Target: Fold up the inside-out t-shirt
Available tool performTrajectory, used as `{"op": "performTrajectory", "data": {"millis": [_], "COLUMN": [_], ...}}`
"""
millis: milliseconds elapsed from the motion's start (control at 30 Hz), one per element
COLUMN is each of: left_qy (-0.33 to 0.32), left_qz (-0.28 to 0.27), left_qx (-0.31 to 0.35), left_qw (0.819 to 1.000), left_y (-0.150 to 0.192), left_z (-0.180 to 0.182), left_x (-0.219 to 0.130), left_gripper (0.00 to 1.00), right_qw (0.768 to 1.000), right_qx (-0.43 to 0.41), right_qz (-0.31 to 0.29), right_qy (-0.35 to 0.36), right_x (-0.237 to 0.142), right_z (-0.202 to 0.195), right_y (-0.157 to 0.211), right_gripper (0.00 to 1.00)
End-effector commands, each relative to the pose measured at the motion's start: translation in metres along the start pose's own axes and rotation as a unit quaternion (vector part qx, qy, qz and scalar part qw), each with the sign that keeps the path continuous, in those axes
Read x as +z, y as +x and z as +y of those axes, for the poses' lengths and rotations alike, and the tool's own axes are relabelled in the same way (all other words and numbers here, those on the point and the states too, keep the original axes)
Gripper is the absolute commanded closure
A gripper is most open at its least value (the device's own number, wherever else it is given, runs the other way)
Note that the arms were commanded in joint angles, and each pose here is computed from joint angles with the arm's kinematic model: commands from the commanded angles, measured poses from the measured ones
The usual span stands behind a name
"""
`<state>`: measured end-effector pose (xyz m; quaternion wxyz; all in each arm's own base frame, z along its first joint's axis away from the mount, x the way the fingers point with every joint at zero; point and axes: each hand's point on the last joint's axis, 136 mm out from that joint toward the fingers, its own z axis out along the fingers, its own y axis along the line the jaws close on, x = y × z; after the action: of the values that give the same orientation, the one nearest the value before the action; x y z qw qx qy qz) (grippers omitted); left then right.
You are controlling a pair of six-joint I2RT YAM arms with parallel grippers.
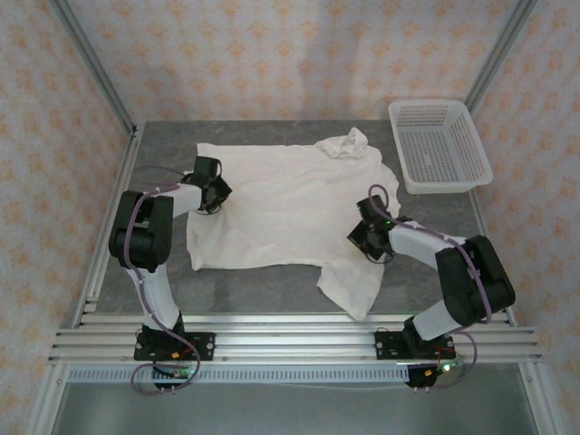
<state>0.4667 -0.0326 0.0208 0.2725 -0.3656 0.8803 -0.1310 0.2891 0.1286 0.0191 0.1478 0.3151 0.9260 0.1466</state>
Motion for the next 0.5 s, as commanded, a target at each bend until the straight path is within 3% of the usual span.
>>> {"op": "performTrajectory", "data": {"millis": [0, 67, 133, 200, 300, 367, 467], "left_qy": [-0.005, 0.037, 0.062, 0.087, 0.114, 0.118, 0.117], "left_qz": [0.027, 0.009, -0.006, -0.025, -0.052, -0.066, -0.082], "left_qx": [0.002, 0.002, 0.014, 0.033, 0.054, 0.066, 0.078], "left_qw": [1.0, 0.999, 0.998, 0.995, 0.991, 0.989, 0.987], "left_y": [0.01, -0.002, -0.01, -0.015, -0.012, -0.005, 0.01], "left_z": [0.017, 0.002, -0.007, -0.016, -0.015, -0.007, 0.011], "left_x": [0.002, -0.02, -0.048, -0.086, -0.145, -0.18, -0.221], "left_gripper": [1.0, 0.95, 0.85, 0.71, 0.49, 0.45, 0.41], "right_qw": [0.999, 1.0, 0.999, 0.996, 0.989, 0.984, 0.987], "right_qx": [0.018, 0.017, 0.002, -0.009, 0.014, 0.034, 0.021], "right_qz": [0.028, 0.001, -0.043, -0.089, -0.148, -0.175, -0.16], "right_qy": [-0.016, -0.024, -0.033, -0.028, 0.005, 0.027, 0.016], "right_x": [0.005, -0.011, -0.04, -0.072, -0.104, -0.114, -0.113], "right_z": [0.015, 0.027, 0.037, 0.033, -0.012, -0.05, -0.078], "right_y": [0.025, 0.011, -0.008, -0.023, -0.029, -0.026, -0.007], "right_gripper": [1.0, 1.0, 1.0, 0.93, 0.85, 0.79, 0.67]}}
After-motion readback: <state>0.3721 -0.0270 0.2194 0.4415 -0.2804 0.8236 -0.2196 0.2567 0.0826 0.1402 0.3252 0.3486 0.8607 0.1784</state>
